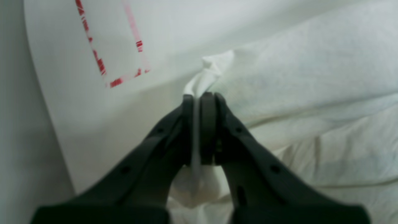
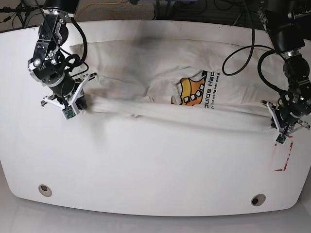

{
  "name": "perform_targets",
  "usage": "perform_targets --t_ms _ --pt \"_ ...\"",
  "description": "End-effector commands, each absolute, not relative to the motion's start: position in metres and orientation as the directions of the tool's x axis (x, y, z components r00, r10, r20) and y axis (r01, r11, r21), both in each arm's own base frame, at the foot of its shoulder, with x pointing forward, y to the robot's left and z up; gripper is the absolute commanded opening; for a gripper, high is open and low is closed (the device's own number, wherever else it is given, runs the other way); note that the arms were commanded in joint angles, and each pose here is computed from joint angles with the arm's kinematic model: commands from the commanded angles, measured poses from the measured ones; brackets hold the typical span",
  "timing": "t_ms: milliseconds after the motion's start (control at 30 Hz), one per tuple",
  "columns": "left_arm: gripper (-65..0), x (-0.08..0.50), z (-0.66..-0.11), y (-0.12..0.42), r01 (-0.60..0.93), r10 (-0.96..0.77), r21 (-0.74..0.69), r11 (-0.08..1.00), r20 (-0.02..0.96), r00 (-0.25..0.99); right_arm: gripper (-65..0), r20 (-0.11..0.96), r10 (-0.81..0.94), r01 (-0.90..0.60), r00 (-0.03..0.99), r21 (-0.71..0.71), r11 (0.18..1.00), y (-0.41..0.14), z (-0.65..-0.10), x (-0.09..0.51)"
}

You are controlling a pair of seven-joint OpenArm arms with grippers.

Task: Fold the T-shirt properly
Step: 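Lift the edge with both grippers and fold it over the shirt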

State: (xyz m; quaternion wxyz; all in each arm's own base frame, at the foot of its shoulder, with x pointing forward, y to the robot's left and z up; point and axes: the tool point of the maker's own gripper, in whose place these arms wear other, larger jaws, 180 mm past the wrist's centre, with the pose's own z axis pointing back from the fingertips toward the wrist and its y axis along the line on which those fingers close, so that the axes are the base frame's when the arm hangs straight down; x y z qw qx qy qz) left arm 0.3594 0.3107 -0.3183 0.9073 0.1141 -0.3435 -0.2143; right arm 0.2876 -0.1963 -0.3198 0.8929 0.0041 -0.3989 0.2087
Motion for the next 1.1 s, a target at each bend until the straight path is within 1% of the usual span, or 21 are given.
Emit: perform_targets --t_ms 0,267,433,667,1067 --pt "-65.0 0.359 -0.3 0.324 0.281 -0.486 0.411 0.867 0.578 0.655 -65.0 0.728 0.37 -0.369 0.577 -0.172 0.913 -0.196 -0.313 0.286" --pt "-65.0 0.336 -0.308 0.322 0.305 -0.515 0.433 0.848 0.543 0.663 -65.0 0.693 0.353 -0.375 0.629 -0.128 0.918 -0.19 -0.333 0.261" --pt "-64.9 0.318 -0.306 0.329 0.292 -0.519 0.455 0.841 0.53 0.67 -65.0 0.683 0.34 -0.374 0.647 -0.104 0.921 -0.186 -0.34 0.252" --pt "-64.9 0.297 -0.308 0.325 0.313 -0.546 0.476 0.822 0.501 0.672 -65.0 0.633 0.328 -0.341 0.701 -0.106 0.934 -0.2 -0.35 0.238" --pt "-64.6 0.259 -0.326 0.341 0.312 -0.522 0.466 0.828 0.439 0.731 -65.0 0.602 0.327 -0.339 0.729 -0.097 0.936 -0.203 -0.359 0.225"
